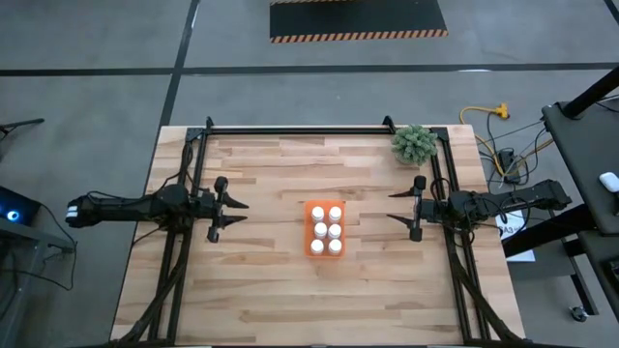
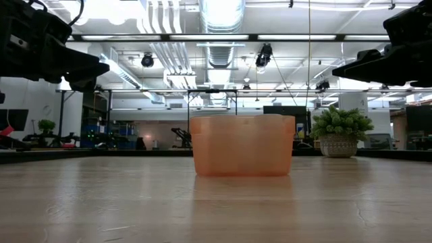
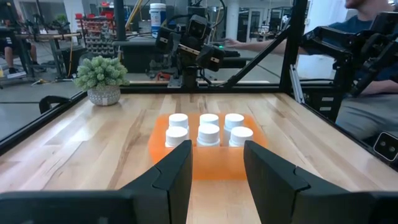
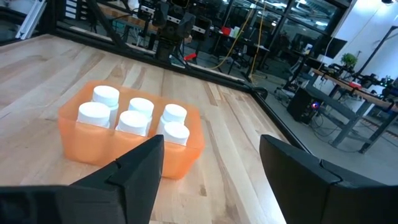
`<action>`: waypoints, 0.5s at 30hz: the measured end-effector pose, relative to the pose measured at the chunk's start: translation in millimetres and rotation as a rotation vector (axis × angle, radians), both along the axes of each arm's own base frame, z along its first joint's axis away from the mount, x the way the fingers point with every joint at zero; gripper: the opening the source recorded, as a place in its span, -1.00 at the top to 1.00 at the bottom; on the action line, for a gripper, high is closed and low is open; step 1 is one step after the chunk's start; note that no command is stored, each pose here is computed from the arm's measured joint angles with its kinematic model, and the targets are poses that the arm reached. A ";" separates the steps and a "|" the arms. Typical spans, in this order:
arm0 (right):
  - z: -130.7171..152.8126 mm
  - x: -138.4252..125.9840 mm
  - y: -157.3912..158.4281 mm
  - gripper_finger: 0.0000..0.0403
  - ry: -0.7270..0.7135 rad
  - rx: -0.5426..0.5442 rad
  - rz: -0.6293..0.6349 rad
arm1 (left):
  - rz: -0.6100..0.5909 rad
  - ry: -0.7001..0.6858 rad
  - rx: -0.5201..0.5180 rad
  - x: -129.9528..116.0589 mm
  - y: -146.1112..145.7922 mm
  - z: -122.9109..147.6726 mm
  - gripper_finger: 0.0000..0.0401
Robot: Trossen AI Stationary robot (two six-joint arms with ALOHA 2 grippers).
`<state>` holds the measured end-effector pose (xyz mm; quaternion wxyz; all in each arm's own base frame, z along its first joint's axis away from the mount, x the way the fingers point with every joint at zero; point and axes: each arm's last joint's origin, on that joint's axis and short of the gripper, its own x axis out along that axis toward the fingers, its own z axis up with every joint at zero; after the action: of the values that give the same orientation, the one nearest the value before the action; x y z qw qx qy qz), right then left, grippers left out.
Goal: Pick and place pill bottles into a basket
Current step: Return to Home Position
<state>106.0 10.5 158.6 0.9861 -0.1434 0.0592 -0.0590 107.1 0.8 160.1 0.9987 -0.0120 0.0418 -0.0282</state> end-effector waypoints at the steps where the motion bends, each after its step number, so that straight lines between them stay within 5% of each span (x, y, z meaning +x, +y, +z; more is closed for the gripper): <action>1: 0.0 0.0 0.0 -0.27 0.000 -0.001 0.000 | 0.000 -0.001 0.000 0.0 0.0 0.1 0.36; 15: 0.0 0.0 0.0 -0.27 0.000 -0.001 0.000 | 0.000 0.000 0.000 0.0 0.0 0.0 0.36</action>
<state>106.0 10.4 158.6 0.9860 -0.1439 0.0593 -0.0591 107.1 0.8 160.1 0.9986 -0.0119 0.0419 -0.0283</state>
